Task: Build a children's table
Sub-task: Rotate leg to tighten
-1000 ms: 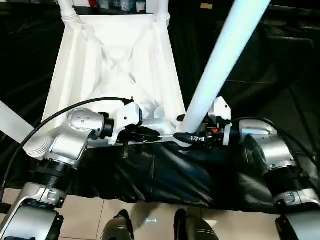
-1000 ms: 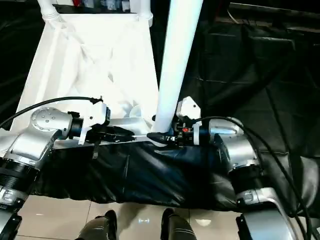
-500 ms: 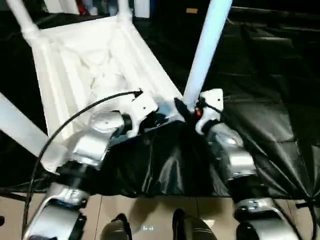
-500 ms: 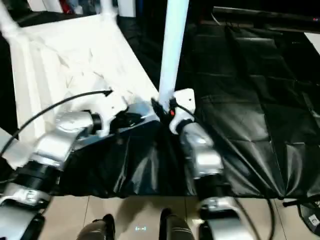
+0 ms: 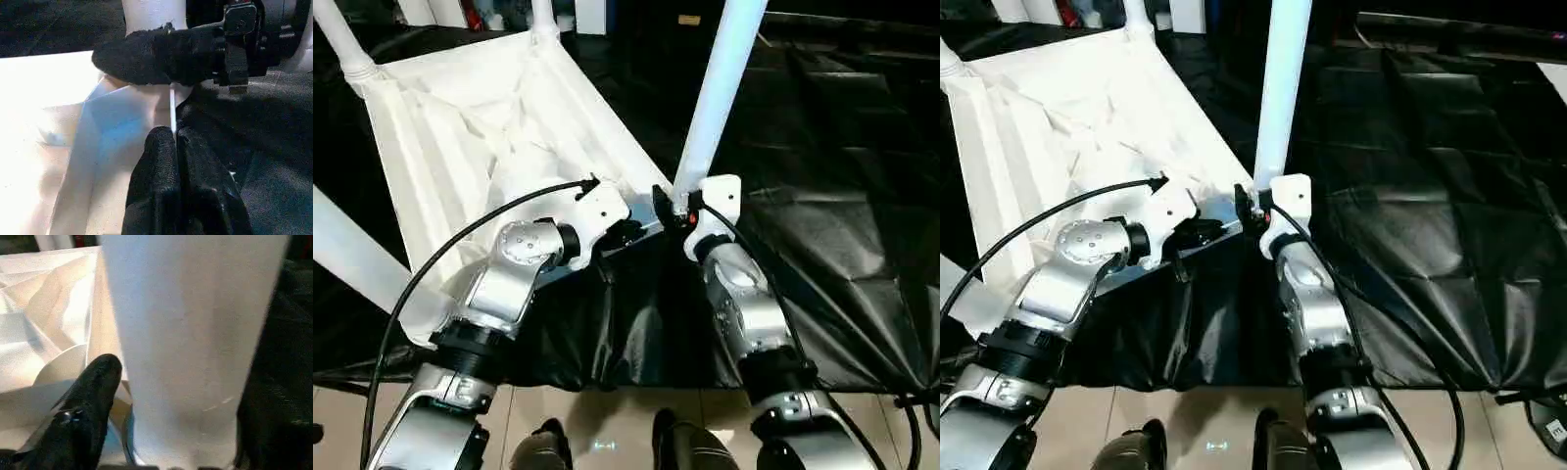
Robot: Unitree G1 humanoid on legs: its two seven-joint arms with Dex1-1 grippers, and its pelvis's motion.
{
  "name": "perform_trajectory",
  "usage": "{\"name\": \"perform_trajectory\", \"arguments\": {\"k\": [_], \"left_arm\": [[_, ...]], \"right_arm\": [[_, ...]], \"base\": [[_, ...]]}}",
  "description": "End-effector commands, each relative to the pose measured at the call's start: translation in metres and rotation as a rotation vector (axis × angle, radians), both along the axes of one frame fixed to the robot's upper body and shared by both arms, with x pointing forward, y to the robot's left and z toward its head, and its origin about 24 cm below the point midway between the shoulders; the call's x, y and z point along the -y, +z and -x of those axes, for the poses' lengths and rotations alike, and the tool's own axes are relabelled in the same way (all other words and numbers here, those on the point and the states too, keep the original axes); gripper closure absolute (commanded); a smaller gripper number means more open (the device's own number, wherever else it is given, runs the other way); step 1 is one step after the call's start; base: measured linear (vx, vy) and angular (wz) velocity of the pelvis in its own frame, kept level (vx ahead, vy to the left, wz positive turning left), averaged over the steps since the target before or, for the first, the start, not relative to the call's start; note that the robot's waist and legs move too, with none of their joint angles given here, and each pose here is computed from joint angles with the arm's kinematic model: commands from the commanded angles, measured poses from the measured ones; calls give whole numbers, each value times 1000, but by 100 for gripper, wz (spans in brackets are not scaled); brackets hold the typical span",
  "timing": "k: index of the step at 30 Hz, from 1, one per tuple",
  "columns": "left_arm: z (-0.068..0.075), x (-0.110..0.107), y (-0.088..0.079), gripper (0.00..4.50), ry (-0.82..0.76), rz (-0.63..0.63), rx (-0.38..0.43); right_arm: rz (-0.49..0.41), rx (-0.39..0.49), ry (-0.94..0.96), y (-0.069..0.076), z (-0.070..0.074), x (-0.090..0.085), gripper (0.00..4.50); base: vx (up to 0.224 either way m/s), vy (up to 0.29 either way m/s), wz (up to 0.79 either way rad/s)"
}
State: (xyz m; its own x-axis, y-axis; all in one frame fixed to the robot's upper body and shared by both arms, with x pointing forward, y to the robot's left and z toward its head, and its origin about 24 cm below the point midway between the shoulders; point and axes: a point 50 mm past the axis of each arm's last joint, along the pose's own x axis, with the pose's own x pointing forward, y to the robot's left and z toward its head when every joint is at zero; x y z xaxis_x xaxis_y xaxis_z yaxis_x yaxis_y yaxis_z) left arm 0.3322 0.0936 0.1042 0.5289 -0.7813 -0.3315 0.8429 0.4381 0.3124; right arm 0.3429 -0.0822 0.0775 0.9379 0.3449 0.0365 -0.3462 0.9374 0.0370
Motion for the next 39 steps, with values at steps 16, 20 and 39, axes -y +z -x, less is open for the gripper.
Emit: {"name": "perform_trajectory", "arguments": {"k": [16,20,39], "left_arm": [[17,11,-38,450,-140,-28,-131],[19,8,-39,450,-173,-33,-139],[15,3,-28,397,-183,14,-148]], "right_arm": [[-4,3,177,9,44,110,9],[29,-45,207,7,60,138,9],[103,-123,534,6,84,112,0]], "base": [[0,0,0],[0,0,0],[0,0,0]]}}
